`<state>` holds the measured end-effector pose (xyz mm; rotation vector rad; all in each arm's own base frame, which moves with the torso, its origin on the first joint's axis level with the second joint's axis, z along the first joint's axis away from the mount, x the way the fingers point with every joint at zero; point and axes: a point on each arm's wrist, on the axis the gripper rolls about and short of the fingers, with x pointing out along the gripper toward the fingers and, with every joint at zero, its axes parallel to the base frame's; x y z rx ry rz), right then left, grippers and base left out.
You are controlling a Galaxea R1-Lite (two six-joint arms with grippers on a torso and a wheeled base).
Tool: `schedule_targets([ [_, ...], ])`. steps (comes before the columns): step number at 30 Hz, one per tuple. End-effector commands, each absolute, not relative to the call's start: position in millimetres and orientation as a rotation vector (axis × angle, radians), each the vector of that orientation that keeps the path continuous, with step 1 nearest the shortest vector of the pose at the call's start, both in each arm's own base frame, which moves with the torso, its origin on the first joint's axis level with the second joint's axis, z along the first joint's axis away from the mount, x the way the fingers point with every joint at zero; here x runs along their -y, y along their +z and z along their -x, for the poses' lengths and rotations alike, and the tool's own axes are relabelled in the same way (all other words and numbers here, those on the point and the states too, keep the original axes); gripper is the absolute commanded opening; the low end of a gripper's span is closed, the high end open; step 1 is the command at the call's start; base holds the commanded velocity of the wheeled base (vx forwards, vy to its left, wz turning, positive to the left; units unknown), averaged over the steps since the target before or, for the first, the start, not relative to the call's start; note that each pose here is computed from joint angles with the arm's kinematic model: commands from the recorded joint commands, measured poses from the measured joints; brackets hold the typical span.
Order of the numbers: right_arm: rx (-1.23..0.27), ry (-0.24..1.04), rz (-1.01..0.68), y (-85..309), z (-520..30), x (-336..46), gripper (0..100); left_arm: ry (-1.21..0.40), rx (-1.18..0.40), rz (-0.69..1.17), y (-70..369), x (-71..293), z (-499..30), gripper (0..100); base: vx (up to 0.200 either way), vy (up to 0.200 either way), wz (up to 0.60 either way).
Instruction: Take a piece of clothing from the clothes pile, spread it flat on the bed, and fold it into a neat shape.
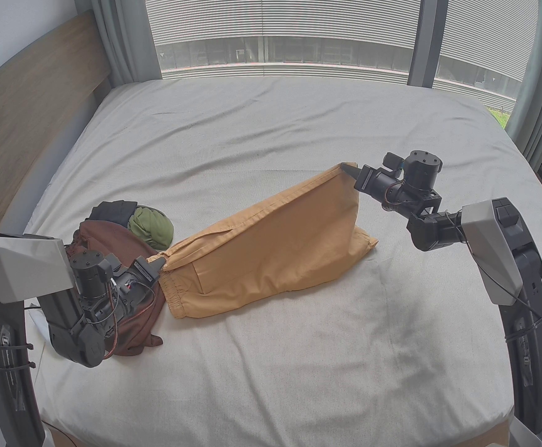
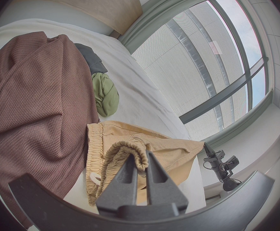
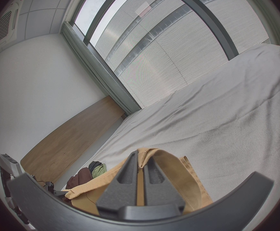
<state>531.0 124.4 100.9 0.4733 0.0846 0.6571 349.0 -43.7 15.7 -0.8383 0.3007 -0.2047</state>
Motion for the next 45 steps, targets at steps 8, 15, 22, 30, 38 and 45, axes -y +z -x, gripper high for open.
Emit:
schedule_targets([
  [8,-0.128,0.611,-0.451,54,-541,-133,100,-0.183,-0.264,0.84,17,34,-357,100,0.0,0.0,0.0],
  [15,-0.129,0.575,-0.454,50,-542,-132,100,-0.155,-0.234,0.837,19,33,-361,100,0.0,0.0,0.0],
  [22,-0.031,0.545,-0.448,93,-539,-121,100,-0.173,-0.244,0.837,21,40,-357,100,0.0,0.0,0.0],
  [30,-0.168,0.485,-0.464,87,-502,-102,100,-0.21,-0.262,0.832,25,53,-351,100,0.0,0.0,0.0],
  [38,-0.282,0.439,-0.509,54,-465,-86,100,-0.264,-0.318,0.814,20,77,-340,100,0.0,0.0,0.0],
  [45,-0.294,0.382,-0.601,39,-461,-78,100,-0.294,-0.336,0.807,19,89,-337,100,0.0,0.0,0.0],
])
